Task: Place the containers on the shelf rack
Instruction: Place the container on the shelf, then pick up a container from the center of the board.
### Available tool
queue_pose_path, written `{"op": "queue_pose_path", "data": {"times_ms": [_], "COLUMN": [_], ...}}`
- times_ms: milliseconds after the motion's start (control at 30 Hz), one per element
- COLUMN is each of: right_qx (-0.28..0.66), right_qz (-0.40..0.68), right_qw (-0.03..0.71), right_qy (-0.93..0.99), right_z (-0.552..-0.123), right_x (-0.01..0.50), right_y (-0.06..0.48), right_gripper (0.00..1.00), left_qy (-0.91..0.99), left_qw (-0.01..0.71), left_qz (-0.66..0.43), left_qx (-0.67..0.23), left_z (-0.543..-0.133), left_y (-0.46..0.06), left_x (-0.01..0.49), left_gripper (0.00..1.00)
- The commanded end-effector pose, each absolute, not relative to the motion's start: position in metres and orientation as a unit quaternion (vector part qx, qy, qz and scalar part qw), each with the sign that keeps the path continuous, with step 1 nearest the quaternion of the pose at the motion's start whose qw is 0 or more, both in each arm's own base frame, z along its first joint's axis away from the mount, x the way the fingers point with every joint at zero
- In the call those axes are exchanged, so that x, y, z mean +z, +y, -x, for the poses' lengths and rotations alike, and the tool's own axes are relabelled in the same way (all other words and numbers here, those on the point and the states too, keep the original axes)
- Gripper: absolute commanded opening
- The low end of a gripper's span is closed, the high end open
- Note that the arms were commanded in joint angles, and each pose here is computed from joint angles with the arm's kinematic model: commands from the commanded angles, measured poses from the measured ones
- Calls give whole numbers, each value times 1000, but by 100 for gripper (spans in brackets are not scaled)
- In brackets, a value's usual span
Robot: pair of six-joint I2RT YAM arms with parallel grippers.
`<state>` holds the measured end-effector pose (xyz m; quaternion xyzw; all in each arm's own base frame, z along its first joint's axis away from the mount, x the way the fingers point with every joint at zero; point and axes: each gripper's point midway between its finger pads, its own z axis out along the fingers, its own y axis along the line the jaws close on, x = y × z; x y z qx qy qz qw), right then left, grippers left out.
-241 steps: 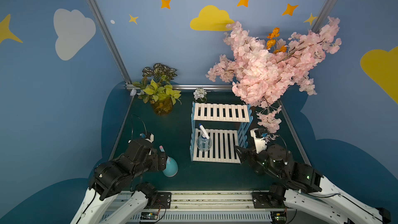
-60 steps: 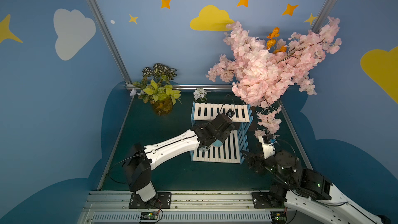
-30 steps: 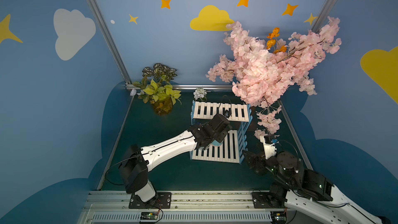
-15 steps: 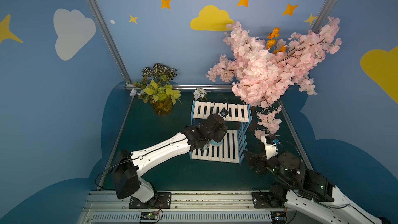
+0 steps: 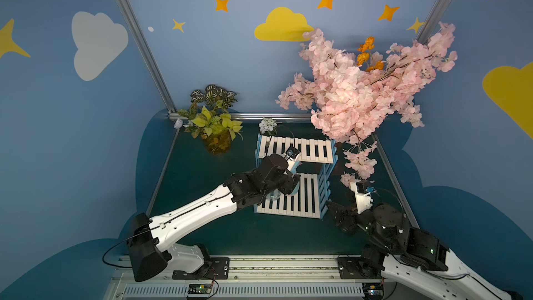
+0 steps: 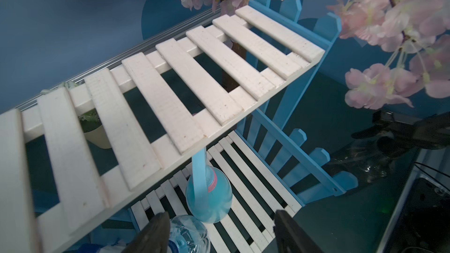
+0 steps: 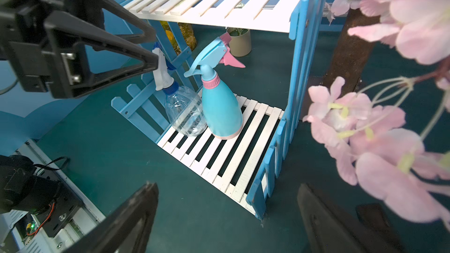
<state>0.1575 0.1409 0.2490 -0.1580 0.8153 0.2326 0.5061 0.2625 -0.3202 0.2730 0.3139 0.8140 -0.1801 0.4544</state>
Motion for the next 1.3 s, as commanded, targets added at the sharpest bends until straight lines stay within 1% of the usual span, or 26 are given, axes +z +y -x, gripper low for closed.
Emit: {"op": "queue_pose_path", "data": {"times_ms": [0, 200, 300, 433, 533, 633, 700, 833, 933, 1033, 1267], "right_qx": [230, 230, 222, 211, 180, 99, 80, 14, -22, -19, 36], "right_qz": [151, 151, 155, 149, 137, 128, 140, 162, 160, 137, 66], "right_qw": [515, 515, 512, 512, 510, 487, 477, 453, 435, 407, 289], "right_qy": [812, 812, 815, 819, 830, 858, 864, 876, 886, 903, 954], "right_z": [-159, -156, -153, -149, -150, -155, -159, -170, -178, -182, -177], "right_x": [257, 266, 268, 275, 280, 273, 274, 275, 276, 269, 231], "right_y": [136, 132, 126, 112, 97, 78, 82, 88, 87, 84, 71], "right_gripper": [96, 96, 96, 96, 96, 96, 97, 97, 98, 98, 98], "left_qy": [810, 775, 761, 759, 771, 784, 792, 800, 804, 809, 817], "left_qw": [441, 454, 470, 472, 472, 467, 462, 459, 455, 453, 453], "left_qz": [-324, -353, -364, -376, -363, -339, -316, -281, -260, -236, -221], "left_qx": [-211, -262, -262, -245, -226, -229, -242, -266, -282, -291, -279], "left_z": [-244, -208, -197, -187, -190, -198, -203, -211, -215, -220, -224], "left_y": [-312, -293, -277, -257, -238, -220, -209, -188, -176, -162, -146], "left_x": [277, 303, 311, 310, 306, 296, 292, 288, 286, 280, 263], "left_gripper": [73, 75, 79, 85, 86, 86, 87, 87, 87, 87, 87]}}
